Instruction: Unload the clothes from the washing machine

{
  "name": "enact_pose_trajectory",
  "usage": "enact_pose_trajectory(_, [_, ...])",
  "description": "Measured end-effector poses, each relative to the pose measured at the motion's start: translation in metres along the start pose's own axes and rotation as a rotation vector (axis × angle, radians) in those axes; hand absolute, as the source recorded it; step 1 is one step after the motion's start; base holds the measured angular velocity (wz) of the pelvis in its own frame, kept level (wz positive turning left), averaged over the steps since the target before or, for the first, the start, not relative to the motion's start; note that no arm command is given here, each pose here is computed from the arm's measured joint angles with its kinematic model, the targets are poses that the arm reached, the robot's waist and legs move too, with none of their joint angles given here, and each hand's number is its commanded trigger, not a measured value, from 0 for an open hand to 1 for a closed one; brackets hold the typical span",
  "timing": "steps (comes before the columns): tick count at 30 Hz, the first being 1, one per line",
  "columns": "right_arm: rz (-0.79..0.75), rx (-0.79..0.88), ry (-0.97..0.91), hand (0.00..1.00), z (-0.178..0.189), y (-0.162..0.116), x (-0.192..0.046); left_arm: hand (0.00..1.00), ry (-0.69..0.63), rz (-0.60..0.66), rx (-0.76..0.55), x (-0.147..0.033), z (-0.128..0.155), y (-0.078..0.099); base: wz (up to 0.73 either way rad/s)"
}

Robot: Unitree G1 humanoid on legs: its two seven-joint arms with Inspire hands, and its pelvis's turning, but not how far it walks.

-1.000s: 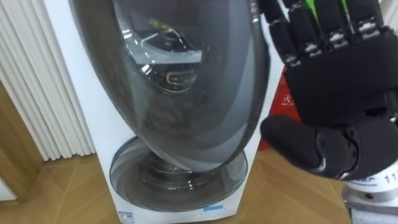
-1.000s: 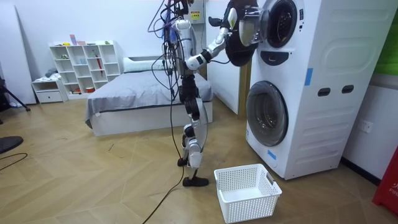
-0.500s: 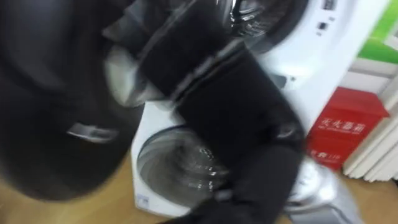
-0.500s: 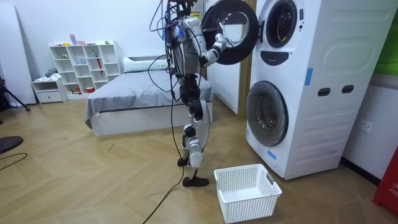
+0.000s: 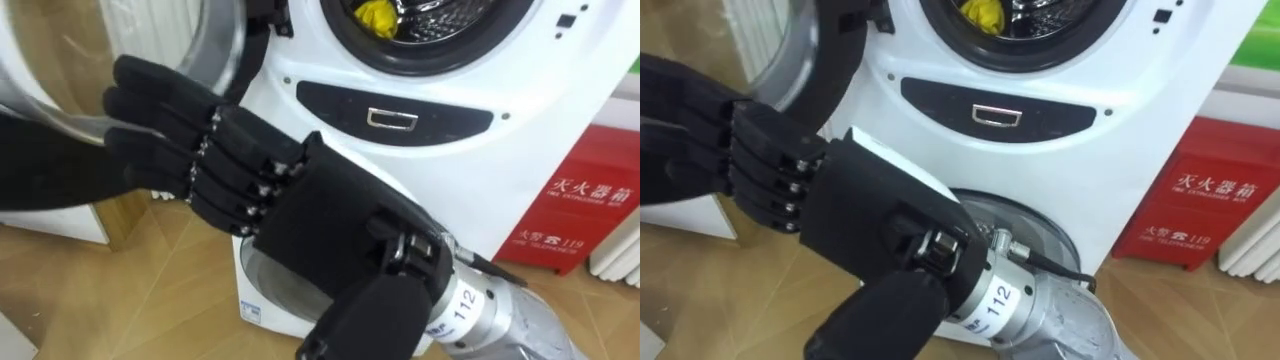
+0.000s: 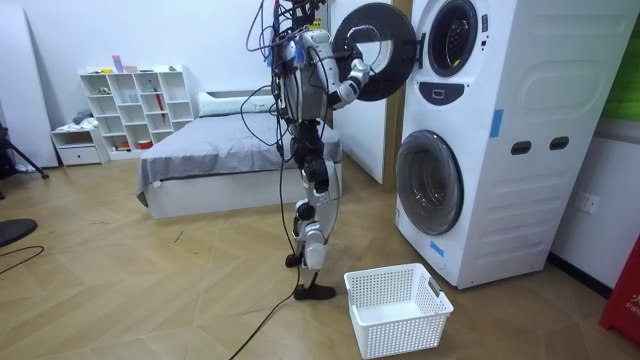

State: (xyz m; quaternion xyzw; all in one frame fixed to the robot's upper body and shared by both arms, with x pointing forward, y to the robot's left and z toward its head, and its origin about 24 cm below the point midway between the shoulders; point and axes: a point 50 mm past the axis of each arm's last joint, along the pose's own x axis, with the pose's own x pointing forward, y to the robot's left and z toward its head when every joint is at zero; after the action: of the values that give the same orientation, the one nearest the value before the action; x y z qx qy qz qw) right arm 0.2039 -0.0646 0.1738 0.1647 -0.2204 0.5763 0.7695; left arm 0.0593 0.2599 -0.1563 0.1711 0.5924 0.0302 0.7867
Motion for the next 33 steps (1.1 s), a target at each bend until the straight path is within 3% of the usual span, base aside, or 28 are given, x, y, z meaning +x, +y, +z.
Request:
enact_pose_trajectory(10, [-0.066, -0.102, 0.038, 0.0, 0.004, -0.008, -0.004, 0.0, -0.002, 0.017, -0.009, 0.0, 0.0, 0.001, 0.02])
enact_pose_trajectory(21, [-0.38, -0.401, 0.065, 0.0, 0.034, -0.041, -0.026, 0.0, 0.025, 0.041, -0.079, -0.001, -0.009, -0.003, -0.02])
enact_pose_trajectory(33, [-0.751, -0.498, 0.123, 0.0, 0.035, -0.082, -0.055, 0.0, 0.023, 0.056, -0.097, -0.001, -0.009, -0.008, -0.01])
